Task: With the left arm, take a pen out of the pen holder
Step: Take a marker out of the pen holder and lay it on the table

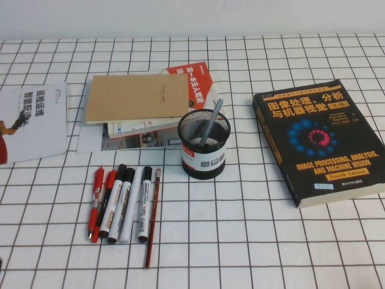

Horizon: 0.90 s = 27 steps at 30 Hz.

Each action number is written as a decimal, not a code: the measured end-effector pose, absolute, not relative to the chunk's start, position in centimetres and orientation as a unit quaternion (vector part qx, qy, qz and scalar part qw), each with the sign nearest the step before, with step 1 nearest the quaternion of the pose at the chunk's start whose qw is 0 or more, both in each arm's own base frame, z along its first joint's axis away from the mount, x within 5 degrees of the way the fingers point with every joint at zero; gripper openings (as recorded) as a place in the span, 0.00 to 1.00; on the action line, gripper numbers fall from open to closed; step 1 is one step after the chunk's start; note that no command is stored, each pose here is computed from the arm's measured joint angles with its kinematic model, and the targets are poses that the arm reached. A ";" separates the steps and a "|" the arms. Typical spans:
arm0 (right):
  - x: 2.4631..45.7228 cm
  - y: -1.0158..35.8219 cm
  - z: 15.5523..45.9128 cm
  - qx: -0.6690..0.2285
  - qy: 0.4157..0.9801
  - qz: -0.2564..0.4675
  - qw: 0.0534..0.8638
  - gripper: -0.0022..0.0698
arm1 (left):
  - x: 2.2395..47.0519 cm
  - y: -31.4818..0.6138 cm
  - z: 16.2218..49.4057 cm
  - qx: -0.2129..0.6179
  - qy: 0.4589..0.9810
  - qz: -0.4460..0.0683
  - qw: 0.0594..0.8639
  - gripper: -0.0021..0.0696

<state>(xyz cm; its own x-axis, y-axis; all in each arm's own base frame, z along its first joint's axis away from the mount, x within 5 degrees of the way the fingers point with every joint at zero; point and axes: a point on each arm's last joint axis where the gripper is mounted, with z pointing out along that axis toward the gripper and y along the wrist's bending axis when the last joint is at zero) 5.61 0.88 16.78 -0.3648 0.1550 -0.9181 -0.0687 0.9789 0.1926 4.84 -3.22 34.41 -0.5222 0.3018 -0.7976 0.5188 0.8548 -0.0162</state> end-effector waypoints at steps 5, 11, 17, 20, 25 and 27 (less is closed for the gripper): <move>5.6 0.9 16.8 0.026 0.820 0.099 0.563 0.01 | 1.1 -1.6 33.5 0.233 0.837 -0.140 0.474 0.03; 5.6 0.9 16.8 0.026 0.820 0.099 0.563 0.01 | 0.1 -0.4 32.9 0.221 0.822 -0.113 0.513 0.03; 5.6 0.9 16.8 0.026 0.820 0.099 0.563 0.01 | 2.2 -0.5 29.9 0.206 0.773 -0.073 0.595 0.03; 5.6 0.9 16.8 0.026 0.820 0.099 0.563 0.01 | 3.3 -0.8 27.0 0.197 0.733 -0.050 0.649 0.03; 5.6 0.9 16.8 0.026 0.820 0.099 0.563 0.01 | 4.8 -1.1 22.1 0.171 0.725 -0.021 0.667 0.03; 5.6 0.9 16.8 0.026 0.820 0.099 0.563 0.01 | 5.1 -1.0 20.5 0.154 0.739 -0.004 0.656 0.03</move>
<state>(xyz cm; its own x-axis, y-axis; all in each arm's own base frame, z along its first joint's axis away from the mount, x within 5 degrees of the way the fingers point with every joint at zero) 5.61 0.88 16.78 -0.3648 0.1550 -0.9181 -0.0687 0.9789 0.1926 5.12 -0.95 20.47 -0.0921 0.2234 -0.9704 0.2333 0.9522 0.1970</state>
